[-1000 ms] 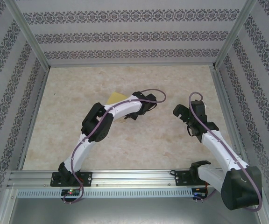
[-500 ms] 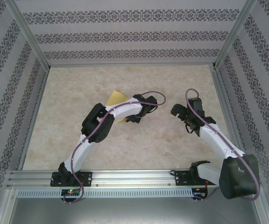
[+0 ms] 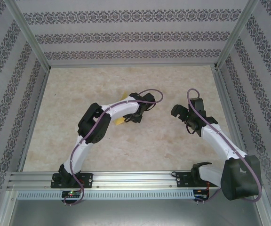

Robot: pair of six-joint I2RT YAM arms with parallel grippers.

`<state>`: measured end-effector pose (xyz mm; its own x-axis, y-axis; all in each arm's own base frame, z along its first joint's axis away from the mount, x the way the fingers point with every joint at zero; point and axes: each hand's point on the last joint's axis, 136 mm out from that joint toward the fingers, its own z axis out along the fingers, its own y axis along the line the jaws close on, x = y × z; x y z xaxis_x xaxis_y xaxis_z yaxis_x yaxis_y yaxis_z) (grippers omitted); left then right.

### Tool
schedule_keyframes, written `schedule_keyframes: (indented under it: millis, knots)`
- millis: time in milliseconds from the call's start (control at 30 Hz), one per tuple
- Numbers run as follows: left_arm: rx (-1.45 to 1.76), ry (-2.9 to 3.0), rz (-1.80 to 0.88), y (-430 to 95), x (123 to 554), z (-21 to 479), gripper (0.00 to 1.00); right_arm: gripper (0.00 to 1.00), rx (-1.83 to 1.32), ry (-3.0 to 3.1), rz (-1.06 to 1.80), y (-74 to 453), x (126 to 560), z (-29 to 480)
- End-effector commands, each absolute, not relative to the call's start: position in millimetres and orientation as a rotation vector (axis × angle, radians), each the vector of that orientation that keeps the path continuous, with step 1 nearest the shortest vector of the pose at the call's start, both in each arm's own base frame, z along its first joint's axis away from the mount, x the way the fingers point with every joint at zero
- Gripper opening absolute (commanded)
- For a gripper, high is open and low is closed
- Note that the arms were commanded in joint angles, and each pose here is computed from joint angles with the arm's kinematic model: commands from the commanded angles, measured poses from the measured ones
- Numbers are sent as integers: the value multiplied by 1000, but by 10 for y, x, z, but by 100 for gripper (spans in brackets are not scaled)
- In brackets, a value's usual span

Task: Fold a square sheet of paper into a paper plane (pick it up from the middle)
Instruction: Turn over the paper at the center of the table, then rotate the paper at the center of the table.

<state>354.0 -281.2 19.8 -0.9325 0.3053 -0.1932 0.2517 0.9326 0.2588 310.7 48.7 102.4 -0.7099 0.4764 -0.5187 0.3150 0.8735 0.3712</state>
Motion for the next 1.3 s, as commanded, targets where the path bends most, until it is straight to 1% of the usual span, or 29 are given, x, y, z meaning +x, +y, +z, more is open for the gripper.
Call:
schedule_keyframes:
  millis: [0,133,267,400,433,500,533,633,733,867,967,1133,1267]
  knots:
    - [509,2839,-57,-3391,3438,472,41,98,542,2375,384,522,3188,1224]
    - [544,2750,-256,-3576,3445,992,51,97,507,2371,427,594,3247,1305]
    - [566,2671,-477,-3710,3432,1472,60,93,489,2380,477,686,3360,1361]
    - [477,2611,-692,-3620,3520,1744,70,87,407,2389,518,891,3427,1414]
    - [435,2598,-718,-3527,3572,1778,72,85,372,2394,529,995,3439,1428]
    - [327,2587,-725,-3270,3693,1781,83,79,314,2409,560,1217,3470,1428]
    - [271,2577,-730,-3112,3748,1772,87,75,277,2417,583,1367,3487,1421]
    - [69,2548,-713,-2552,3886,1699,94,63,164,2431,643,1847,3549,1425]
    - [-90,2531,-645,-2004,3888,1592,100,51,56,2447,703,2344,3583,1453]
    - [-204,2556,-537,-1469,3767,1455,100,43,-72,2469,757,2973,3583,1497]
    - [-274,2563,-468,-1185,3675,1384,100,42,-136,2501,763,3332,3580,1453]
    - [-368,2559,-481,-980,3592,1300,100,41,-133,2618,732,3627,3601,1099]
    - [-353,2539,-513,-988,3562,1298,100,40,-165,2699,709,3706,3551,827]
